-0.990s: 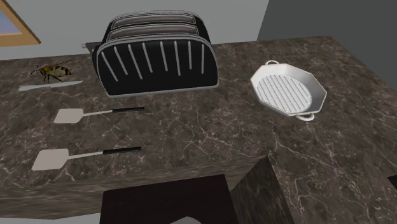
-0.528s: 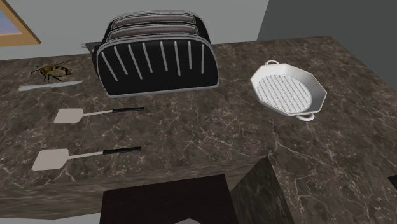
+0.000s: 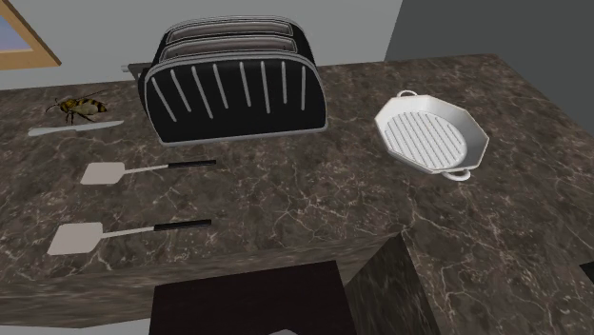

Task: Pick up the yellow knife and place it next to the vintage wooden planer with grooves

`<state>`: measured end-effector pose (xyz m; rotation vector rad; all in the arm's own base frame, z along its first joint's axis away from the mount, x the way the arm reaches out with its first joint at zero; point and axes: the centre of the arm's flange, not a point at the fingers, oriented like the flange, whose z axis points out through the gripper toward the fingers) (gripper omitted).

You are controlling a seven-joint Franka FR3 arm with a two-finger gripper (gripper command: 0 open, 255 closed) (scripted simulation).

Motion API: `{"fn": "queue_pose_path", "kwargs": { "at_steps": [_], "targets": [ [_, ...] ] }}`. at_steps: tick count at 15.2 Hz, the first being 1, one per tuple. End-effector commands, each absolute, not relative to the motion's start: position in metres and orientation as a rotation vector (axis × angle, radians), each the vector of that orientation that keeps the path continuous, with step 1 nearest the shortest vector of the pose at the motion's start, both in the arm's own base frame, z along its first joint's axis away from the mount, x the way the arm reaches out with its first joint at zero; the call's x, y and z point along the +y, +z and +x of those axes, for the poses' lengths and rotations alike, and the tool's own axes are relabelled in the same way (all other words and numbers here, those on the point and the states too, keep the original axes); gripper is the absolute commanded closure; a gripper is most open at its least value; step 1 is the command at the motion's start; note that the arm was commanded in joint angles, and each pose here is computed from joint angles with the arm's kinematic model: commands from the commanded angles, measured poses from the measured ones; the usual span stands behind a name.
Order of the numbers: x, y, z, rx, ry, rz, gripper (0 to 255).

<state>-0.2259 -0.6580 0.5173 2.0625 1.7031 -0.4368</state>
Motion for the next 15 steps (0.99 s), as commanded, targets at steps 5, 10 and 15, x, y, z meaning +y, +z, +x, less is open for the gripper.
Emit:
{"fn": "queue_pose_path", "kwargs": {
  "at_steps": [5, 10, 15],
  "targets": [
    [-0.658, 0.485, -0.225, 1.703, -0.437, 2.062, 255],
    [-0.658, 0.459, -0.225, 1.703, -0.437, 2.062, 255],
    [-0.658, 0.432, -0.225, 1.703, -0.437, 2.062, 255]
  ]
}}
